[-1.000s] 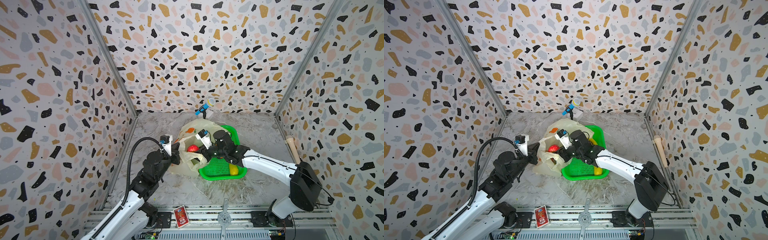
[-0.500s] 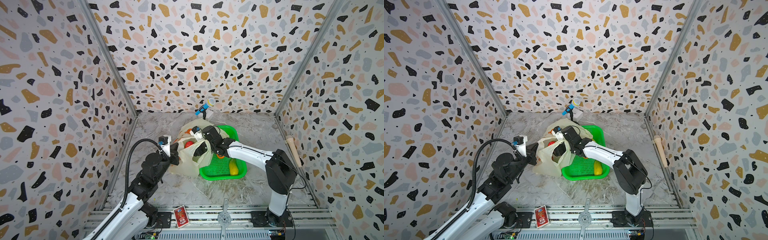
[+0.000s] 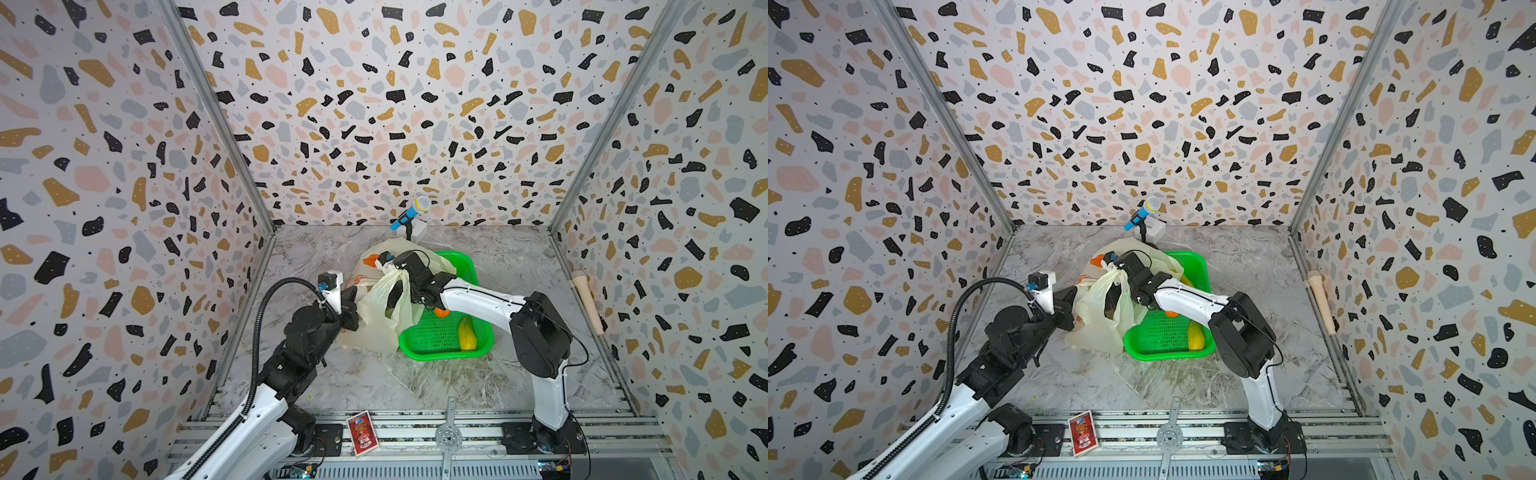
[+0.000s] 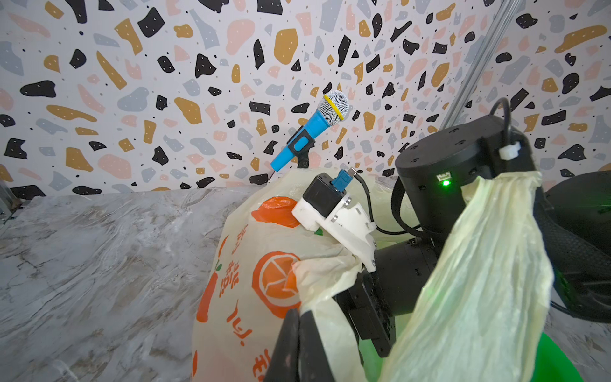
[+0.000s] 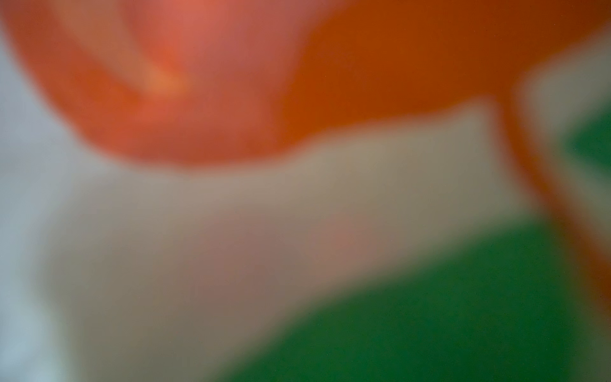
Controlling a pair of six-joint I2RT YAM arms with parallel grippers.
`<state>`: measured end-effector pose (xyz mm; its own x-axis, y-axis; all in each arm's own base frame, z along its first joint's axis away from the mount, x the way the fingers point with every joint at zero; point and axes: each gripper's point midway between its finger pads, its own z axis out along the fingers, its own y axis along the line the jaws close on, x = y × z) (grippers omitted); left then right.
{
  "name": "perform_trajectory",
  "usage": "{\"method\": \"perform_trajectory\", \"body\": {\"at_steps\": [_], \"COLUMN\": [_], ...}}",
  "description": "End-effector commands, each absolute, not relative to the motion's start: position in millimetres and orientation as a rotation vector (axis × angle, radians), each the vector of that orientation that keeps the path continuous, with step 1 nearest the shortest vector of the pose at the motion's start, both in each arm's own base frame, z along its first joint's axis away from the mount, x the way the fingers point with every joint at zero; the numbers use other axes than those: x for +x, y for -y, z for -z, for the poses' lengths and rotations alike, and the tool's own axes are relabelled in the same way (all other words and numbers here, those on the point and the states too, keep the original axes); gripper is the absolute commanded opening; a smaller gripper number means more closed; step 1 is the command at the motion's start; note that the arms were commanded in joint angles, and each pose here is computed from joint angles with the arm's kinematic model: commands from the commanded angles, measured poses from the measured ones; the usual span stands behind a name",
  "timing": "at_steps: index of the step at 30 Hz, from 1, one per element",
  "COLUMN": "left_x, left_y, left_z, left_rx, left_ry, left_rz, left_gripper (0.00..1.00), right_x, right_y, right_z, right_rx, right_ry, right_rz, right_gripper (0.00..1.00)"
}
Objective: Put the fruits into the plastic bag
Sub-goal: 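Lower the red apple into the bag mouth and open the right gripper, then withdraw the right gripper from the bag to above the orange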
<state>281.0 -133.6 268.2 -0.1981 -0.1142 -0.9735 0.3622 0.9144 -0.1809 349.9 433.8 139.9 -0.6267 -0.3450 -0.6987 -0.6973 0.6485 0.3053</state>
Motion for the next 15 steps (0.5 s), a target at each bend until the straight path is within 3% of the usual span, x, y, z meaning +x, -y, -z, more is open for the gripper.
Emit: {"method": "perform_trajectory", "body": {"at_steps": [1, 9, 15], "left_x": [284, 287, 289], "left_y": [131, 123, 121], "left_z": [-281, -281, -280], "left_rx": [0.162, 0.108, 0.090], "left_ry": [-1.667, -1.669, -1.664], "left_rz": [0.436, 0.411, 0.402], "left_gripper": [0.00, 0.00, 0.00], "right_x": [352, 325, 291], "right_y": [-424, -408, -364], "right_z": [-162, -228, -257], "right_rx": [-0.779, -0.810, -0.763], "right_ry": [-2.250, -2.059, -1.982], "right_rz": [-0.726, -0.837, -0.876], "right_gripper": [0.96, 0.97, 0.96]}}
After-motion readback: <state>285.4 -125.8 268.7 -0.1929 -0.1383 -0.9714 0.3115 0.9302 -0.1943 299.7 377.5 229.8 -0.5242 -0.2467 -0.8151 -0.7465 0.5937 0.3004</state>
